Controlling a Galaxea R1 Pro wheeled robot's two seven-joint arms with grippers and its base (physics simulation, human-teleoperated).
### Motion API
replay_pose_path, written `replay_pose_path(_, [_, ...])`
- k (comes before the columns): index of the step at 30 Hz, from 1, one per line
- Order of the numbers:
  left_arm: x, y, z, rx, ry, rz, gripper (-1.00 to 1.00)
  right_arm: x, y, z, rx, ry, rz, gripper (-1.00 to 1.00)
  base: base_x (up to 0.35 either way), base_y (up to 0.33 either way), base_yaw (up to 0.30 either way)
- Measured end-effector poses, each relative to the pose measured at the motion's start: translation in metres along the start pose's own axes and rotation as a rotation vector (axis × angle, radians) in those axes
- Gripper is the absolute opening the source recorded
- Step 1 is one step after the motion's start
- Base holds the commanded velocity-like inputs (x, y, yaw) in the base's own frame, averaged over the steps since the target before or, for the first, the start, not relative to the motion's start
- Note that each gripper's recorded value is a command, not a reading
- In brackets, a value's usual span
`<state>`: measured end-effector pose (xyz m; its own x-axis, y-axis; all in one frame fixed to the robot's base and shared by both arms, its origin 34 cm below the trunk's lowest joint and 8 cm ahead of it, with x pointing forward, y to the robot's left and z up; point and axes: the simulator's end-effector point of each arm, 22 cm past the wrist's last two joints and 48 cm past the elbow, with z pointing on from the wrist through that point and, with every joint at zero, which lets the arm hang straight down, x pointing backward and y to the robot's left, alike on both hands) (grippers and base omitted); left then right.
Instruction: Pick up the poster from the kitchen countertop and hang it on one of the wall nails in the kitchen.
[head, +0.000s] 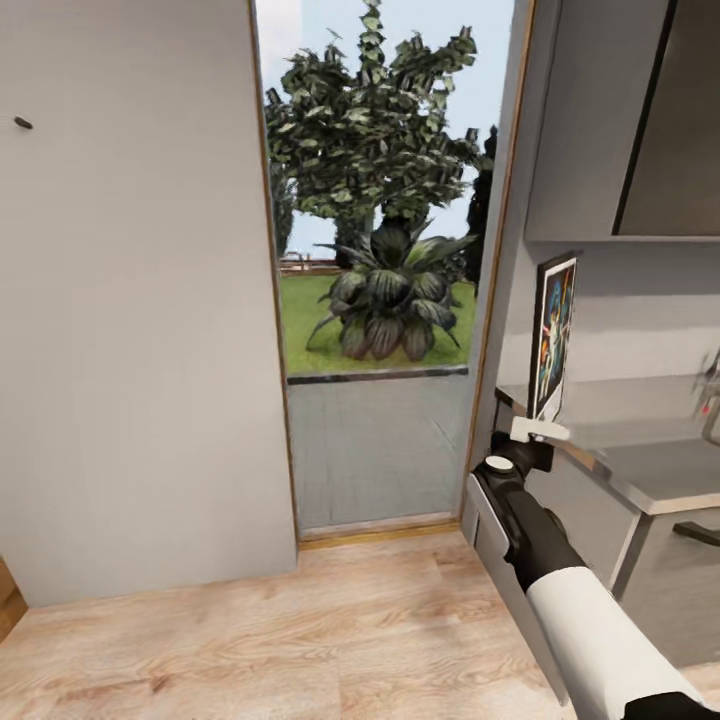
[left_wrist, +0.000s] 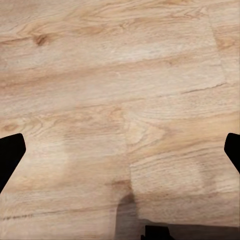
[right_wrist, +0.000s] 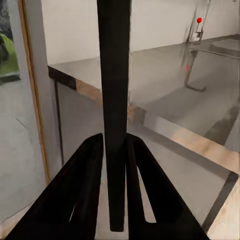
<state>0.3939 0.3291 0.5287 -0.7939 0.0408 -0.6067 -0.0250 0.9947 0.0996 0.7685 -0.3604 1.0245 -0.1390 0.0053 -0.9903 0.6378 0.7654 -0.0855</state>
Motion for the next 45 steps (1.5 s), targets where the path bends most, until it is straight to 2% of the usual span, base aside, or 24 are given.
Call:
replay_pose_path(3, [0.0,0.0,0.0,0.0,0.0,0.0,1.0,-0.008,0.028,-0.012,-0.091,-0.032,-0.013,-1.0,-0.011,0.0,0.006])
replay_pose_path(5, [0.0,0.0,0.0,0.0,0.0,0.0,1.0,-0.024,0.047,-0.027,-0.176,-0.075,0.0,-1.0,-0.003,0.0,0.002])
replay_pose_path(7, [0.0,0.0,0.0,0.0,0.0,0.0,1.0,-0.025,0.053,-0.032,-0.208,-0.082,0.003,-1.0,-0.002,0.0,0.001])
replay_pose_path(9, [0.0,0.0,0.0,0.0,0.0,0.0,1.0,-0.025,0.063,-0.04,-0.269,-0.092,0.007,-1.0,-0.001,0.0,0.0])
replay_pose_path(12, [0.0,0.0,0.0,0.0,0.0,0.0,1.0,-0.018,0.081,-0.059,-0.398,-0.102,0.012,-1.0,0.0,0.0,0.0])
replay_pose_path(13, [0.0,0.0,0.0,0.0,0.0,0.0,1.0,-0.015,0.084,-0.064,-0.428,-0.105,0.011,-1.0,0.0,0.0,0.0])
replay_pose_path(14, [0.0,0.0,0.0,0.0,0.0,0.0,1.0,-0.012,0.09,-0.073,-0.487,-0.111,0.01,-1.0,0.0,0.0,0.0])
replay_pose_path(17, [0.0,0.0,0.0,0.0,0.0,0.0,1.0,-0.007,0.095,-0.085,-0.576,-0.122,-0.001,-1.0,0.0,0.0,0.0])
replay_pose_path(19, [0.0,0.0,0.0,0.0,0.0,0.0,1.0,0.006,0.1,-0.098,-0.686,-0.122,-0.027,-1.0,0.0,0.0,0.0])
replay_pose_path(21, [0.0,0.0,0.0,0.0,0.0,0.0,1.0,0.014,0.102,-0.103,-0.738,-0.117,-0.037,-1.0,0.0,0.0,0.0])
replay_pose_path(24, [0.0,0.0,0.0,0.0,0.0,0.0,1.0,0.028,0.098,-0.114,-0.835,-0.104,-0.032,-1.0,0.0,0.0,0.0])
replay_pose_path(25, [0.0,0.0,0.0,0.0,0.0,0.0,1.0,0.035,0.095,-0.122,-0.896,-0.098,-0.024,-1.0,0.0,0.0,0.0])
replay_pose_path(28, [0.0,0.0,0.0,0.0,0.0,0.0,1.0,0.042,0.087,-0.132,-0.991,-0.093,-0.014,-1.0,0.0,0.0,0.0])
replay_pose_path(29, [0.0,0.0,0.0,0.0,0.0,0.0,1.0,0.044,0.08,-0.137,-1.047,-0.093,-0.007,-1.0,0.0,0.0,0.0])
replay_pose_path(34, [0.0,0.0,0.0,0.001,-0.002,0.001,1.0,0.052,0.051,-0.157,-1.248,-0.086,0.016,-1.0,0.0,0.0,0.0])
replay_pose_path(36, [0.0,0.0,0.0,0.001,-0.002,0.001,1.0,0.06,0.035,-0.161,-1.297,-0.076,0.015,-1.0,0.0,0.0,0.0])
replay_pose_path(39, [-0.001,0.0,0.0,0.002,-0.003,0.001,1.0,0.064,0.022,-0.165,-1.341,-0.069,0.016,-1.0,0.0,0.0,0.0])
replay_pose_path(40, [-0.001,0.0,0.0,0.002,-0.003,0.001,1.0,0.068,0.018,-0.166,-1.351,-0.063,-0.002,-1.0,0.0,0.0,0.0])
replay_pose_path(45, [-0.001,0.0,0.0,0.002,-0.003,0.0,1.0,0.082,0.011,-0.162,-1.348,-0.037,-0.062,-1.0,0.0,0.0,0.0])
